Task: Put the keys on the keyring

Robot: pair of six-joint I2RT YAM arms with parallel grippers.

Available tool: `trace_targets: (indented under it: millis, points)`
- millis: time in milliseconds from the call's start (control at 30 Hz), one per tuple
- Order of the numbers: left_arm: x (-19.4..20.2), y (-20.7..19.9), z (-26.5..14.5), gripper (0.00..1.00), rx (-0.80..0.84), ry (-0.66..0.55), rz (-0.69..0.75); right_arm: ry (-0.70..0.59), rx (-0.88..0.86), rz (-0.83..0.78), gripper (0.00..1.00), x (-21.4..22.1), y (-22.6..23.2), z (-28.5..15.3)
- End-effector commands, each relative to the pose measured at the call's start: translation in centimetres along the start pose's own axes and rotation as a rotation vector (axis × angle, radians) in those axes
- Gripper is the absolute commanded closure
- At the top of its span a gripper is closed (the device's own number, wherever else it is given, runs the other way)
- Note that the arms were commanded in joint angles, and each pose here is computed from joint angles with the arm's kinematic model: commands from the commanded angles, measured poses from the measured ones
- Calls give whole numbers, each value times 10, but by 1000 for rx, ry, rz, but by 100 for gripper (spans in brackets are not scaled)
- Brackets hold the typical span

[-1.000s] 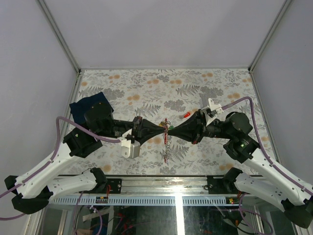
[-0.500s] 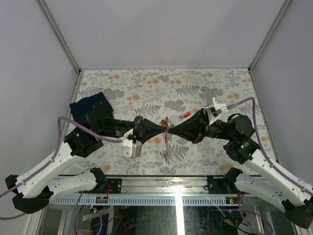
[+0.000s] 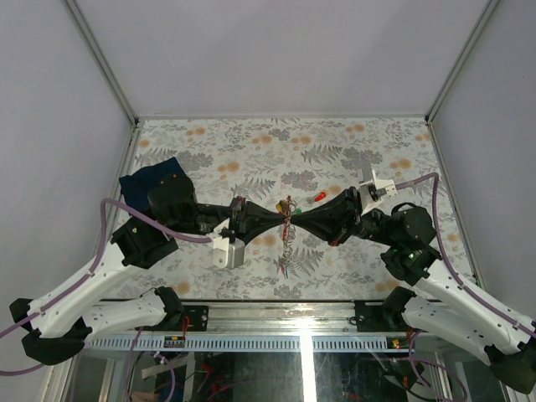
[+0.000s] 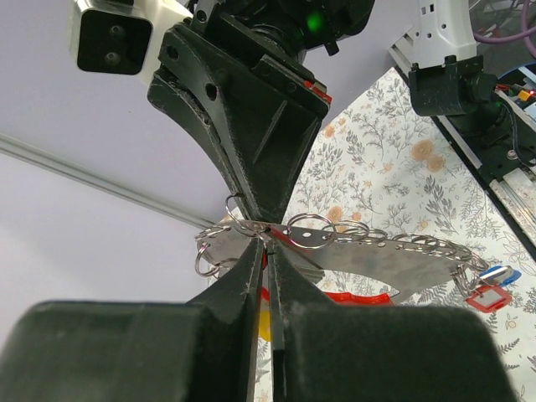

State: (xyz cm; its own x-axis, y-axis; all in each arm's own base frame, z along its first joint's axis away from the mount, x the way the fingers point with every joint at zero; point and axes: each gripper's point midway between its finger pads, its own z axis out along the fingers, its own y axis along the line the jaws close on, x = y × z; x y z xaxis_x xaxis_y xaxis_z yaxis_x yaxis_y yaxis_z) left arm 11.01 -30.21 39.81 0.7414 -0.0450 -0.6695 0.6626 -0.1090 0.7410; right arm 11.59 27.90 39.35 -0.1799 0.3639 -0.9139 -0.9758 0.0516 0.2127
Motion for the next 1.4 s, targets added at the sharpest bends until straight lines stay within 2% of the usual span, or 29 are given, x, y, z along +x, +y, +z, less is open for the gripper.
trace_targets:
  millis: [0, 367, 833, 1033, 1367]
  points:
    - [-14, -8, 1, 100, 33, -57, 0, -271, 62, -71, 100, -66, -2, 1]
    - [-13, -5, 3, 100, 9, -67, -8, -378, 72, -14, 100, -79, -5, -2]
    - [-10, -5, 12, 99, 17, -82, -25, -427, 30, 12, 100, -84, -2, 0]
    - [-21, 10, 3, 79, -93, -108, -29, -378, 13, -100, 100, -74, 4, -4]
    - [-44, 17, -11, 67, -171, -173, -134, -318, -36, -270, 100, -64, 14, -7]
